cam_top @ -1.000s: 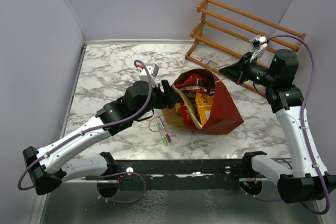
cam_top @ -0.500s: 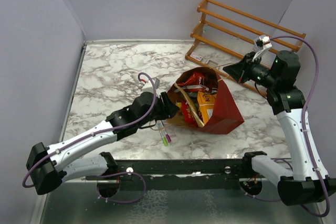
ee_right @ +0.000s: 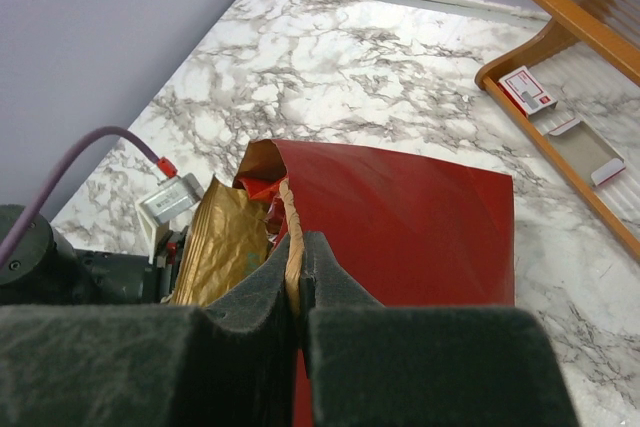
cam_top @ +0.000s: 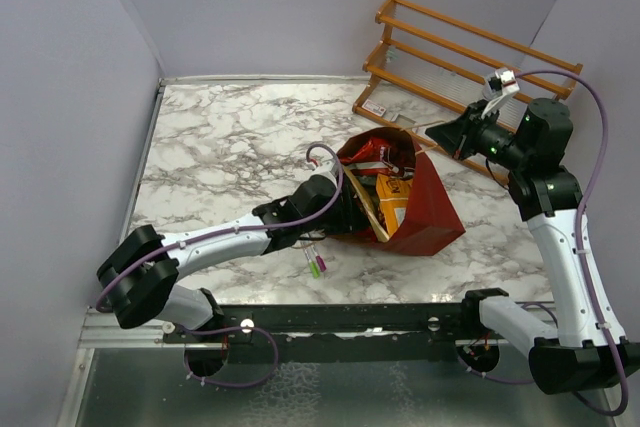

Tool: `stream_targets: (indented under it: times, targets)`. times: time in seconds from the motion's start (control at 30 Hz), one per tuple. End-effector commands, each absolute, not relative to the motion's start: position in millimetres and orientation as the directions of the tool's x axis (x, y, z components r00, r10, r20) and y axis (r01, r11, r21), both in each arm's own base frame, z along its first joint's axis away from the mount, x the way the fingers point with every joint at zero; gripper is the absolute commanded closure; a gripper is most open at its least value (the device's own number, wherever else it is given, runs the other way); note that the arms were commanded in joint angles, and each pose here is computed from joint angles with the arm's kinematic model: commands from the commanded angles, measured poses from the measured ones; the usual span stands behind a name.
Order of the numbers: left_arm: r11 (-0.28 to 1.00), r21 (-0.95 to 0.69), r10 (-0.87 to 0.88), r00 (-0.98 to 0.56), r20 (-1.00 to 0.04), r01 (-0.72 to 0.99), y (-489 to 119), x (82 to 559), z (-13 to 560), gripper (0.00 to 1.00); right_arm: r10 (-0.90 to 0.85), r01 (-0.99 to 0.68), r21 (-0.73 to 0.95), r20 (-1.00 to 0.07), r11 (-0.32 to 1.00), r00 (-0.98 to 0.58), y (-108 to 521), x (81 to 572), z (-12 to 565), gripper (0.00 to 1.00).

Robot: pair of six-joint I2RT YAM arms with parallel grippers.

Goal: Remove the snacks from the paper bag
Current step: Take out the snack from the paper bag.

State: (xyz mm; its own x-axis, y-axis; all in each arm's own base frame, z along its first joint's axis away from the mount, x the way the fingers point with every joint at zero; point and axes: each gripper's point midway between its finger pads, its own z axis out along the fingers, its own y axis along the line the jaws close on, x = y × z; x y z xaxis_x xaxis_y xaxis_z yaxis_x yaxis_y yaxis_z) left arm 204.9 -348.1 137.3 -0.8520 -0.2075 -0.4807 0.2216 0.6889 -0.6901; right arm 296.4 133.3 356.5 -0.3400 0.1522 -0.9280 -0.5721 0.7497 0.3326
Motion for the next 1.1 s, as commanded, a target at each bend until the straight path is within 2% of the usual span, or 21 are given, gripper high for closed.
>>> stream_targets:
  times: [0.0,0.07,0.23,0.37,0.67,1.07]
  targets:
    - [0.626,-0.736,-0.19,-0.865,-0.464,0.257,-371.5,194.5,150.8,0.53,0.164,-0.559,0.311,-0.94,0.768,-0.298,128.2,295.2,364.8,0.99]
    - [0.628,-0.735,-0.19,-0.866,-0.463,0.255,-371.7,192.4,149.8,0.57,0.165,-0.559,0.312,-0.94,0.768,-0.299,128.1,295.1,364.4,0.99]
    - [0.641,-0.727,-0.214,-0.852,-0.478,0.247,-364.3,194.2,153.5,0.74,0.164,-0.56,0.313,-0.939,0.767,-0.301,128.4,295.4,362.8,0.99]
    - [0.662,-0.707,-0.233,-0.827,-0.511,0.25,-354.9,198.5,162.5,0.83,0.165,-0.554,0.314,-0.939,0.771,-0.302,127.5,295.6,361.4,0.99]
    - [0.715,-0.65,-0.293,-0.734,-0.612,0.256,-317.4,208.8,205.2,0.9,0.169,-0.526,0.308,-0.94,0.793,-0.296,122.3,297.1,359.8,0.99]
    - [0.798,-0.569,-0.378,-0.57,-0.73,0.2,-221.2,199.2,258.8,0.97,0.173,-0.515,0.31,-0.939,0.799,-0.297,121.0,297.8,356.3,0.99]
